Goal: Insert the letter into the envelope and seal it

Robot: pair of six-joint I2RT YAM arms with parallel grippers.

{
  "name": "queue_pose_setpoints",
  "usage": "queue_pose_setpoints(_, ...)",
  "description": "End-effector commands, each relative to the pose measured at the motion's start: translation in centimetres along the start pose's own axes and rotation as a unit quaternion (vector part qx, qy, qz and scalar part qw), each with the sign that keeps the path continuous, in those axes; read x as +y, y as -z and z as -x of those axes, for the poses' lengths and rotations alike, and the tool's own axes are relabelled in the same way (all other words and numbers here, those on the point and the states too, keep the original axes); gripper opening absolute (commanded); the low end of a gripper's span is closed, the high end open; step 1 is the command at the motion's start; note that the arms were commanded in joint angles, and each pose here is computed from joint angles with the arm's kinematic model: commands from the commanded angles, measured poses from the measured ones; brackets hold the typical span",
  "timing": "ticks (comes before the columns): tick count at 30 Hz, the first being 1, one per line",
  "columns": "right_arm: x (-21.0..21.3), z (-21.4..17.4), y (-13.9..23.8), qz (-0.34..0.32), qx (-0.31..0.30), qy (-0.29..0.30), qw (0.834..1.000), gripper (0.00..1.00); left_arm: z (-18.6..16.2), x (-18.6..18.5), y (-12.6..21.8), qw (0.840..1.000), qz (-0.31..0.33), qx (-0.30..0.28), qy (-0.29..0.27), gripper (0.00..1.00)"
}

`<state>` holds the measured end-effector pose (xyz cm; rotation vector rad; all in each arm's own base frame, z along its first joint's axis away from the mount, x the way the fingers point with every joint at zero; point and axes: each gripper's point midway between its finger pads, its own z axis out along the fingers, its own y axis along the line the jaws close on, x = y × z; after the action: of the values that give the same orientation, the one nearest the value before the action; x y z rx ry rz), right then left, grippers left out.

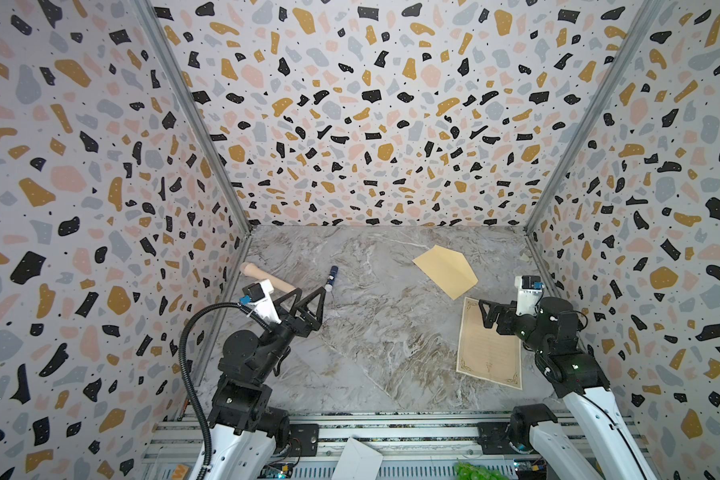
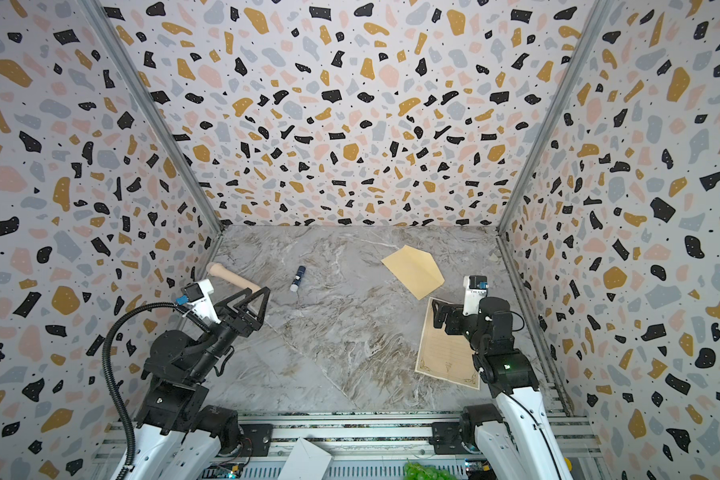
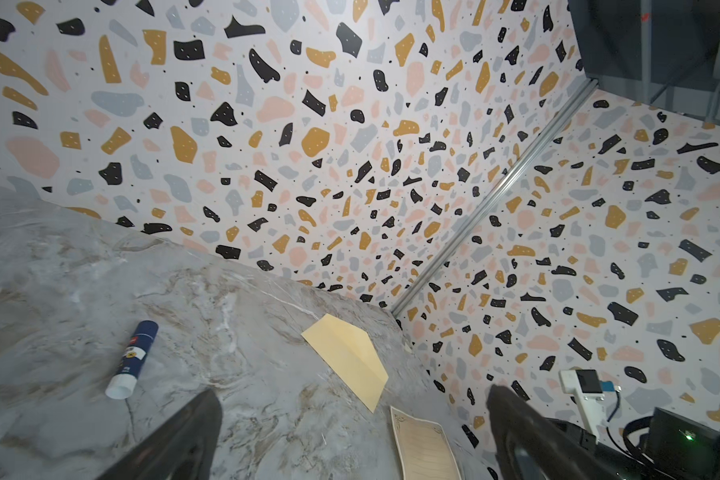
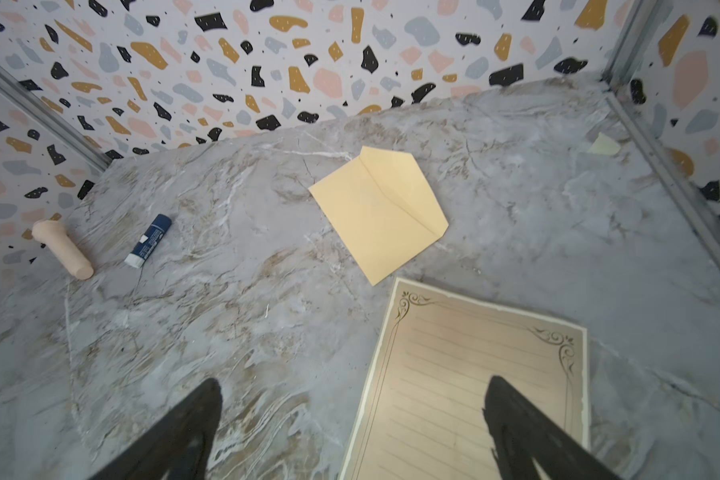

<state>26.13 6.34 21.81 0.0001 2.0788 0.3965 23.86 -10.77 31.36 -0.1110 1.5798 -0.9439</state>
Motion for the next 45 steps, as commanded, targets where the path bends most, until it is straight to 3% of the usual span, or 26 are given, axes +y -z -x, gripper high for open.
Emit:
queue_pose_setpoints(1,0.6,-0.4,0.5,0.013,0.021,-0.029,0.999,0.99,-2.7,-0.6,-1.2,0.998,-0.016,0.062,0.023,1.0)
queue_pose_setpoints(6,-0.8,-0.2,-0.2,-0.019,0.026,-0.028,0.999,0.99,-7.5,-3.2,-4.5,0.988,-0.031,0.152,-0.019,1.0)
queue_pose_setpoints(11,-2.8,-0.1,-1.8,-0.052,0.04,-0.027,0.997,0.99,-14.5,-7.4,-7.0,0.961,-0.089,0.256,-0.057,1.0)
queue_pose_setpoints(15,-4.5,0.4,-3.3,-0.072,0.045,-0.04,0.996,0.99,-18.1,-9.7,-8.3,0.943,-0.13,0.298,-0.063,1.0)
queue_pose_setpoints(21,-8.4,0.3,-5.6,-0.086,0.023,-0.095,0.991,0.99,-20.0,-12.0,-12.2,0.932,-0.162,0.314,-0.084,1.0)
queue_pose_setpoints(28,-12.4,1.6,-7.5,-0.092,0.004,-0.132,0.987,0.99,-21.5,-12.0,-15.5,0.91,-0.153,0.35,-0.161,1.0)
queue_pose_setpoints(36,-14.5,-0.5,-8.6,-0.117,0.023,-0.158,0.98,0.99,-23.8,-11.9,-18.8,0.902,-0.174,0.377,-0.121,1.0)
queue_pose_setpoints(45,-17.2,-3.2,-8.8,-0.166,0.037,-0.195,0.966,0.99,-25.9,-11.0,-19.7,0.895,-0.17,0.396,-0.114,1.0)
